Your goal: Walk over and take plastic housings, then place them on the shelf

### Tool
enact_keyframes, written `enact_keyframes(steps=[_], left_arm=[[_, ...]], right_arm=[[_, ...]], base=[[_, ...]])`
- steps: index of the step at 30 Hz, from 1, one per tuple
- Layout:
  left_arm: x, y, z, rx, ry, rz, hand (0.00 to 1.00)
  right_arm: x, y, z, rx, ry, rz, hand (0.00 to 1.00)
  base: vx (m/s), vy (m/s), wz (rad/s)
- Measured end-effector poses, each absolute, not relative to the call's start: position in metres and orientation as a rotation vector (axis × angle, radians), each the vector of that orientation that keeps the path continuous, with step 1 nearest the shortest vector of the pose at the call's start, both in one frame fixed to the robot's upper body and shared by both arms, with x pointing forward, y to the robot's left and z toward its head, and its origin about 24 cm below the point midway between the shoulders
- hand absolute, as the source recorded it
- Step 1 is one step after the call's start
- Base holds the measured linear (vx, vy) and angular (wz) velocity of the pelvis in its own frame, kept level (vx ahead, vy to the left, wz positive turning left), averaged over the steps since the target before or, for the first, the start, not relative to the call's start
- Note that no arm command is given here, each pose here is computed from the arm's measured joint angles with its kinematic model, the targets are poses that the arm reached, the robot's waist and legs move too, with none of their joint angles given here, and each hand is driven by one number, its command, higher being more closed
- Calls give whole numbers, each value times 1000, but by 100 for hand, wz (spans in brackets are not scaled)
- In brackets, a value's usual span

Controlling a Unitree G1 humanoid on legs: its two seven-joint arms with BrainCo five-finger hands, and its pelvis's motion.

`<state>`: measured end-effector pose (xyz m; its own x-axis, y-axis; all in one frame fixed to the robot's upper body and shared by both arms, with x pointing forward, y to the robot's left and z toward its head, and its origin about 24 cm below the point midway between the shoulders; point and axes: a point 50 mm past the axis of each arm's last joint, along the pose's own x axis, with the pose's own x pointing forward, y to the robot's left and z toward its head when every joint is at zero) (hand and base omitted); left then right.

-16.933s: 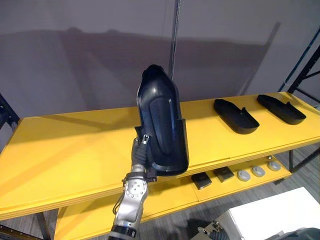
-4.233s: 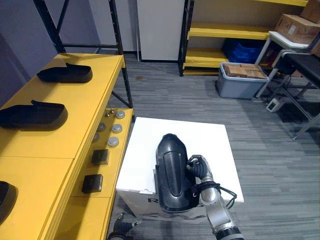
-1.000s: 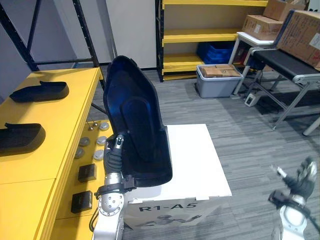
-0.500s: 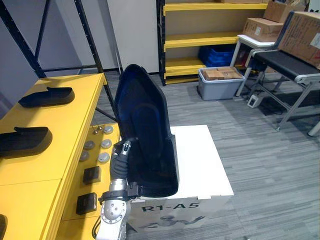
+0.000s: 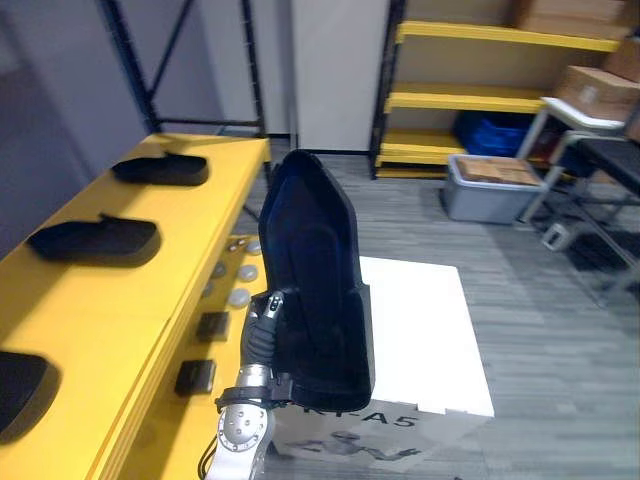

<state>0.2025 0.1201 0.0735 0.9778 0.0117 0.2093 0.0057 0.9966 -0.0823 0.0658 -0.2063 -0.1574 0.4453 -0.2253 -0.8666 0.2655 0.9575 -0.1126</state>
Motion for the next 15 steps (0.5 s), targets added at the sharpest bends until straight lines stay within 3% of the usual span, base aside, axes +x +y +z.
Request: enact_keyframes(steps=[5,11,15], left_arm=[[208,113,84,-119,-258,-27,100],[221,84,98,-175,-328,-136,100],[230,90,97,-130,-329,-91,100]], right_arm=[[103,-205,-150,2,985,-272,0],[91,-213,-152,-17,1015,-311,0],[96,-194,-156,25,1027,-285,0]], base=[[-139,18,123],[-8,235,132],[57,251,66]])
